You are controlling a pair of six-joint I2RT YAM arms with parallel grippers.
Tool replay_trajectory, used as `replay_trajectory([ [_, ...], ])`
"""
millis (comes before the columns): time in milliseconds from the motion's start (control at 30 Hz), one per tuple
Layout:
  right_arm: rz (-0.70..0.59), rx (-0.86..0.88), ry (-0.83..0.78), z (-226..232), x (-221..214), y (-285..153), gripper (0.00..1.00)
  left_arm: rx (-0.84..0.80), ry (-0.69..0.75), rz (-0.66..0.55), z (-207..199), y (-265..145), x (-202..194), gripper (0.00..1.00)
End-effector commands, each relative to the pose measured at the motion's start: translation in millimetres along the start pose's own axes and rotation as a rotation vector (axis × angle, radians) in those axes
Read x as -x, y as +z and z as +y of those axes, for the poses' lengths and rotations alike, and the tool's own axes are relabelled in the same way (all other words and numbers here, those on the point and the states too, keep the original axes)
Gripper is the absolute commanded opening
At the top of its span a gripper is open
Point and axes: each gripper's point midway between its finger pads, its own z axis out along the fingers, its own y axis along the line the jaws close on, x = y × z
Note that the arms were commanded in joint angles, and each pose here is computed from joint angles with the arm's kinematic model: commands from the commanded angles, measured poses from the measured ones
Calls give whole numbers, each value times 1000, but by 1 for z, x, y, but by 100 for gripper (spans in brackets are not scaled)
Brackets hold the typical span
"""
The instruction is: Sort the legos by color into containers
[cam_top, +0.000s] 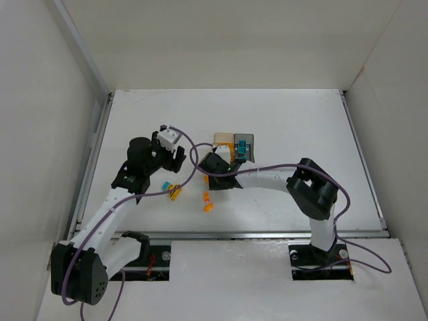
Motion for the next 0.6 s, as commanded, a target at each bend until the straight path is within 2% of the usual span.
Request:
replay_trajectory([
  [0, -7, -29, 17, 2, -2, 7, 45, 19, -29, -30, 0, -5, 7, 61],
  [100, 5, -48, -2, 3, -9, 15, 43, 40, -5, -25, 5, -6, 6, 61],
  [200, 1, -78, -1, -1, -9, 17, 36, 51, 7, -33, 8, -6, 11, 61],
  [300, -17, -106, -6, -7, -6, 18, 21, 58, 4, -23, 10, -5, 8, 61],
  [333, -17, -106, -6, -7, -6, 18, 12, 58, 4, -23, 10, -5, 8, 61],
  [433, -22, -86, -21, -4, -1, 11, 0, 67, 4, -21, 11, -5, 8, 61],
  [533, -83, 24, -61, 14, 13, -15, 0, 80, 9, -36, 14, -7, 14, 61],
  [567, -110, 68, -121, 21, 17, -26, 0, 104, 8, -31, 18, -8, 13, 61],
])
